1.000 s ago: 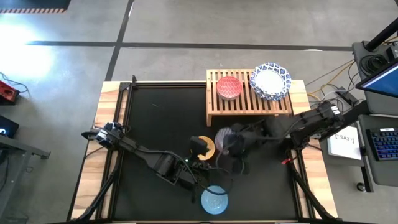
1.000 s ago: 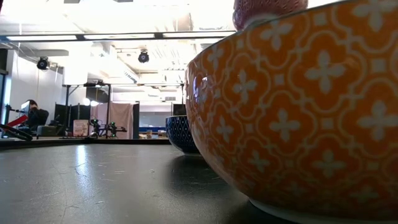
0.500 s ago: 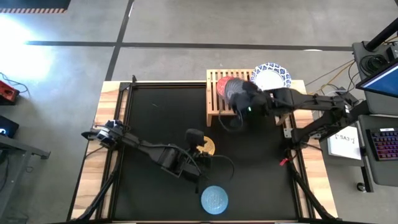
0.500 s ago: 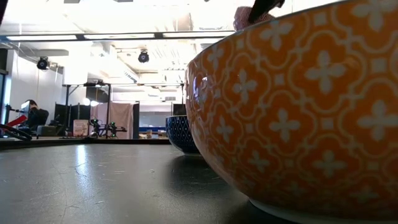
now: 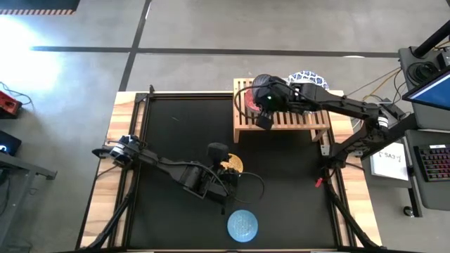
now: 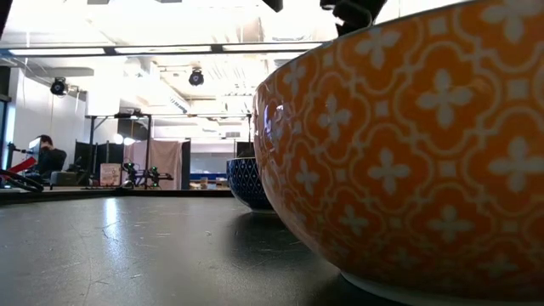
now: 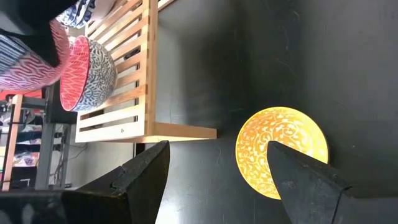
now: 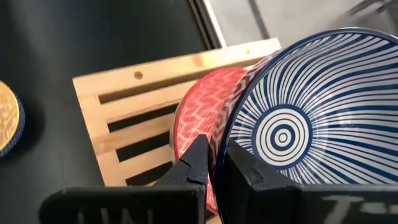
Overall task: Place and stack bowls onto a shelf
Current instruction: Stack the blue patterned bowl on top of the red patterned bowl on the shelf
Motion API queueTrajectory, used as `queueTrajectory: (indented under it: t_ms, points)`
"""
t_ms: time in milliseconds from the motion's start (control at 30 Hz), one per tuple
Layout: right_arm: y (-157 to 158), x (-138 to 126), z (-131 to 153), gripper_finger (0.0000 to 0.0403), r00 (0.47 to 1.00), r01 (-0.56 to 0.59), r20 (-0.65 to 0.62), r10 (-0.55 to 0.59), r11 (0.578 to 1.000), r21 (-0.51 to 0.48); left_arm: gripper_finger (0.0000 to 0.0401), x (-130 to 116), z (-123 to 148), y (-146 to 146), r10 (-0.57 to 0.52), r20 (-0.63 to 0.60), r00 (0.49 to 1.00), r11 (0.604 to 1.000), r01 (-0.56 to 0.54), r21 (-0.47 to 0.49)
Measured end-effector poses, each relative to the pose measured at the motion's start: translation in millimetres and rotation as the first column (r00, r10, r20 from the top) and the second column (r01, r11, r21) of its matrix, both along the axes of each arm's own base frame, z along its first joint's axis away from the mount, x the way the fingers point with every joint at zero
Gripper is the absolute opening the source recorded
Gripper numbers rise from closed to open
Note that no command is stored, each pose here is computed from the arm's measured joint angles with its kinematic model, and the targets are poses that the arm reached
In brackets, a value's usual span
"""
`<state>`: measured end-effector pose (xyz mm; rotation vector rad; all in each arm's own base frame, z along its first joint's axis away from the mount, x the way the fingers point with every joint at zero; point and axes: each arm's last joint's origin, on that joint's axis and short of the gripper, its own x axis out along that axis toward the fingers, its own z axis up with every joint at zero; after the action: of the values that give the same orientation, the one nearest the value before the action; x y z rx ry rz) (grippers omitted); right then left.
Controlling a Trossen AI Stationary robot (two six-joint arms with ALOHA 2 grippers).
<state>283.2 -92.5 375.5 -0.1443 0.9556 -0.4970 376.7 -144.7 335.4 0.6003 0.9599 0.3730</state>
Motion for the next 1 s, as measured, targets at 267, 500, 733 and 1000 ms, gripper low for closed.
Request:
queueTrajectory:
  t_ms: [267, 500, 733, 1000]
  points:
    - [-6, 14, -13, 0.0013, 0.999, -0.043, -0.031, 0.044, 0.999, 0.02, 0.0252, 0, 0, 0, 0.001, -0.002, 1.0, 1.0, -0.001, -0.006]
    - [-9, 21, -21, 0.0013, 0.996, -0.054, -0.07, 0.054, 0.998, 0.015, 0.0252, 0, -1, 0, -0.003, -0.008, 1.0, 1.0, 0.003, -0.028]
    - [-9, 23, -22, 0.0038, 0.996, -0.069, -0.065, 0.069, 0.998, 0.001, 0.0252, 0, -1, 0, 0.027, 0.011, 1.0, 0.998, -0.026, -0.049]
    - [-9, 23, -21, 0.0114, 0.996, -0.066, -0.064, 0.066, 0.998, 0.0, 0.0252, -1, -1, 1, 0.07, 0.031, 0.997, 0.995, -0.068, -0.077]
